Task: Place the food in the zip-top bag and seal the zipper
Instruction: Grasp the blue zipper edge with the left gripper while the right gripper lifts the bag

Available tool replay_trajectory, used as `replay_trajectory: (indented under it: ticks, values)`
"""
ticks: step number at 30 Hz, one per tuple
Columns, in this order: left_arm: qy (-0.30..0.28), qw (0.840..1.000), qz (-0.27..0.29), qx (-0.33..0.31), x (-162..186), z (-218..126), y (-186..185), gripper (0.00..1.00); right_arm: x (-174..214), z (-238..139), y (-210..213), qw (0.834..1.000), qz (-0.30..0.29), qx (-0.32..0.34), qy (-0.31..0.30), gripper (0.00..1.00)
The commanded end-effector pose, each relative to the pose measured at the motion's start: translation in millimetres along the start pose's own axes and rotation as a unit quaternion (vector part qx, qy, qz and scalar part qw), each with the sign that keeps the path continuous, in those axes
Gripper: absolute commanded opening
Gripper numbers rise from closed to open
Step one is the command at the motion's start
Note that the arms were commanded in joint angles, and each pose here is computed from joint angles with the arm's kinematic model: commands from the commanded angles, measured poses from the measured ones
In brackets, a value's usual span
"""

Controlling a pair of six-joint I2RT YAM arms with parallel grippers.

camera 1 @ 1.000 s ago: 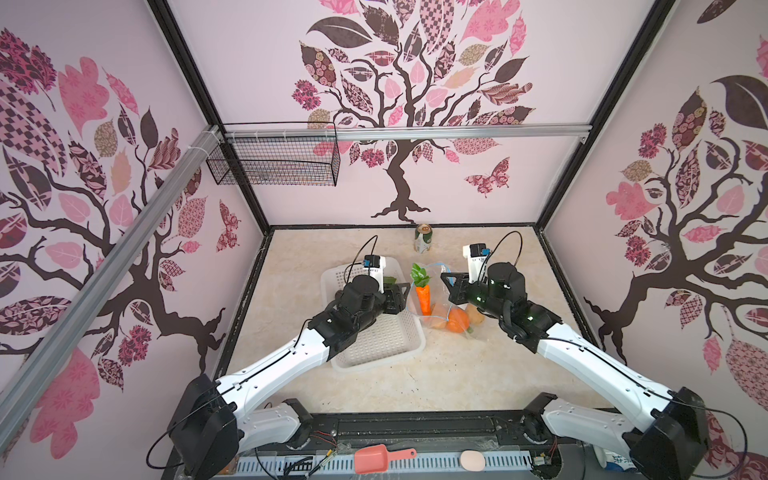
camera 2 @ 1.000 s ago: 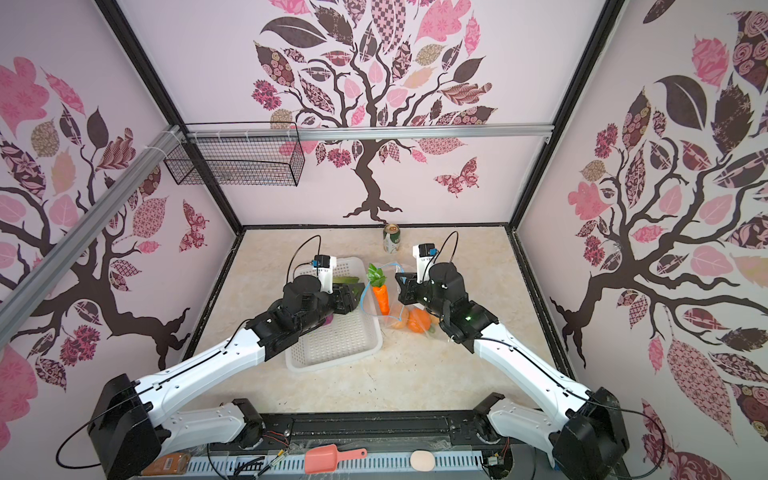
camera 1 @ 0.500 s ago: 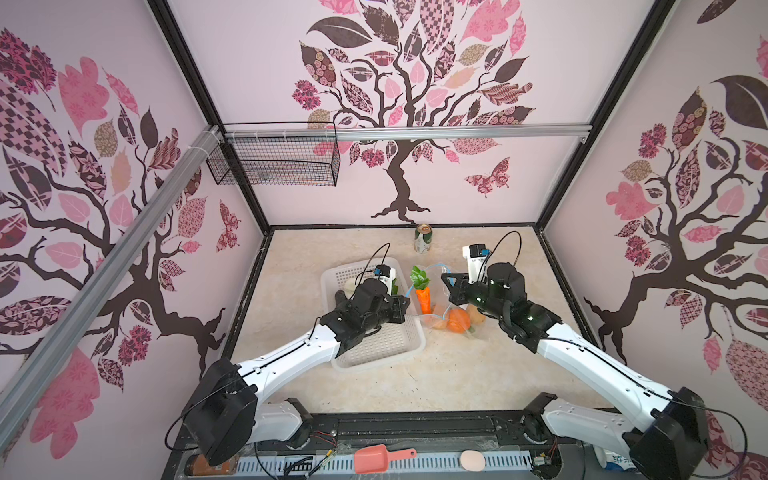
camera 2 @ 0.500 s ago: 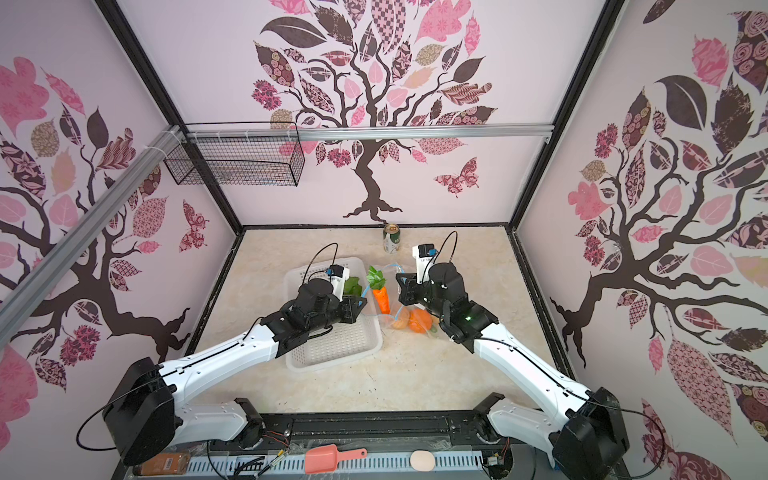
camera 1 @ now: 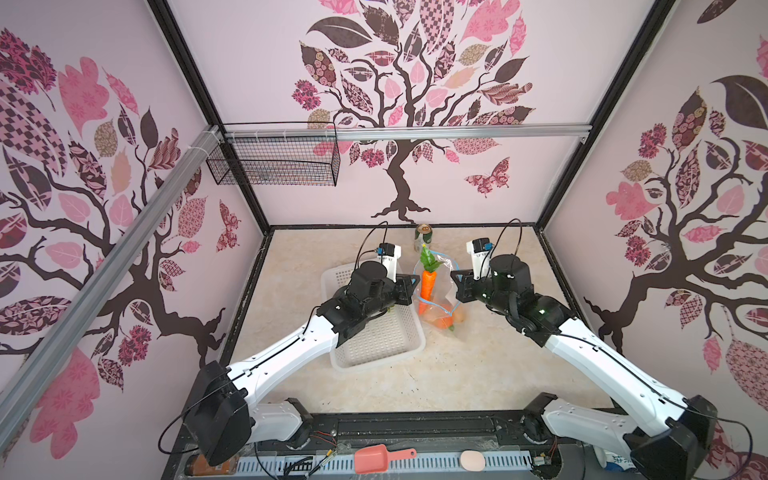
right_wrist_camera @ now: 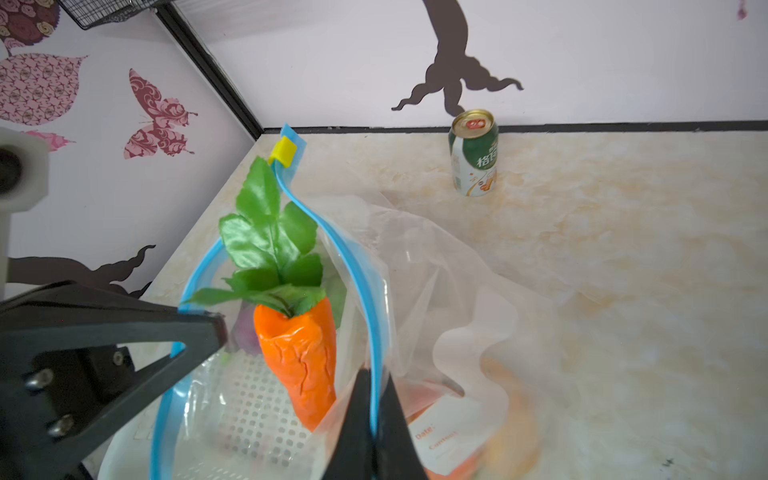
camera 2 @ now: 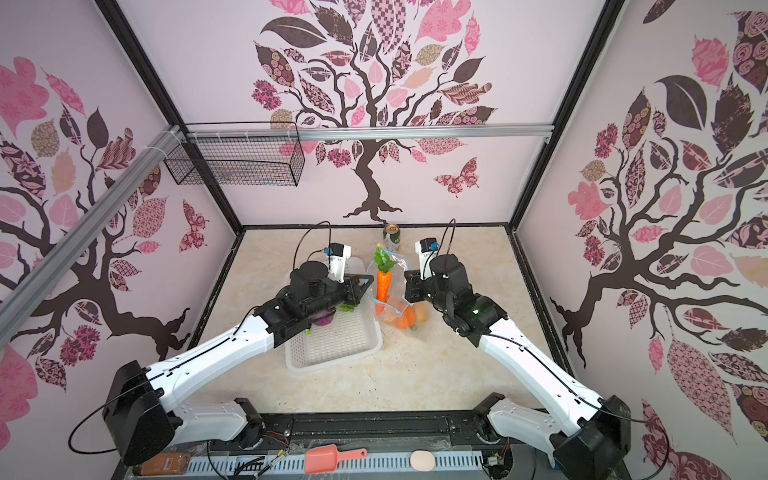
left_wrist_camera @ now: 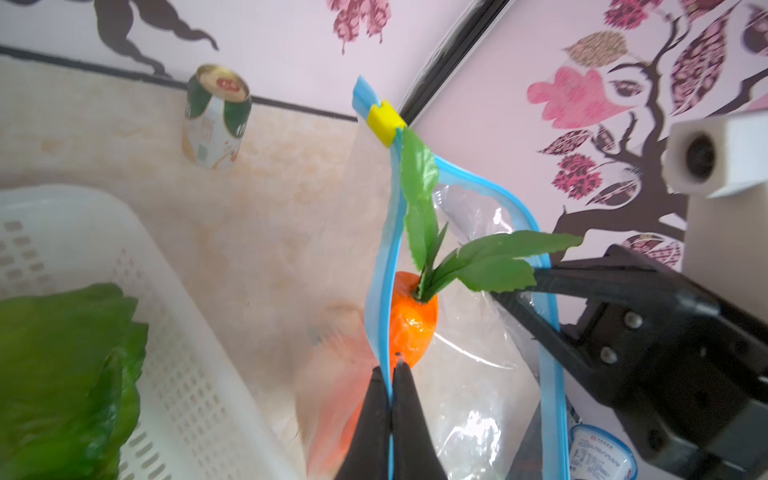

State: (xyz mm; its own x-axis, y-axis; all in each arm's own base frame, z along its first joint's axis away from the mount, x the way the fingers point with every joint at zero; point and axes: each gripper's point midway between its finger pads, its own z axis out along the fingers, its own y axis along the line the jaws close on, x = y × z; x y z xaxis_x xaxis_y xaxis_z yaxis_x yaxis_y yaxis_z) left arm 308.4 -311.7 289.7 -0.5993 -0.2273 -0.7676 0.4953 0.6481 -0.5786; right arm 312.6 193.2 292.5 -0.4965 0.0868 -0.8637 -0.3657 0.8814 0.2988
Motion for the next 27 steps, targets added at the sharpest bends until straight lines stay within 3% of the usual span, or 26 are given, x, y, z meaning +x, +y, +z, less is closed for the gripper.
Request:
replay_trajectory:
  ticks: [1,7,10,17,22,27]
  values:
    - [-0.053,0.997,0.02,0.055,-42,-11,-37,0.0,-19,-29,-14,0.998,-0.022,0.051,-0.02,0.0]
    - [-0.042,0.996,0.018,0.08,-40,0,-51,0.0,-36,-49,-11,0.997,-0.024,0.049,-0.053,0.0]
    - [-0.031,0.997,0.015,0.073,-32,8,-47,0.0,-29,-41,-15,0.997,-0.031,0.057,-0.04,0.0]
    - [0.012,1.0,0.016,0.007,-12,31,-16,0.0,-17,-21,-33,0.992,-0.055,0.111,-0.007,0.0]
    - [0.01,0.997,0.024,0.073,-27,20,-54,0.0,-42,-38,-25,0.992,-0.058,0.095,-0.063,0.0]
    - [-0.009,0.998,0.03,0.062,-35,14,-53,0.0,-57,-50,-26,0.988,-0.059,0.1,-0.1,0.0]
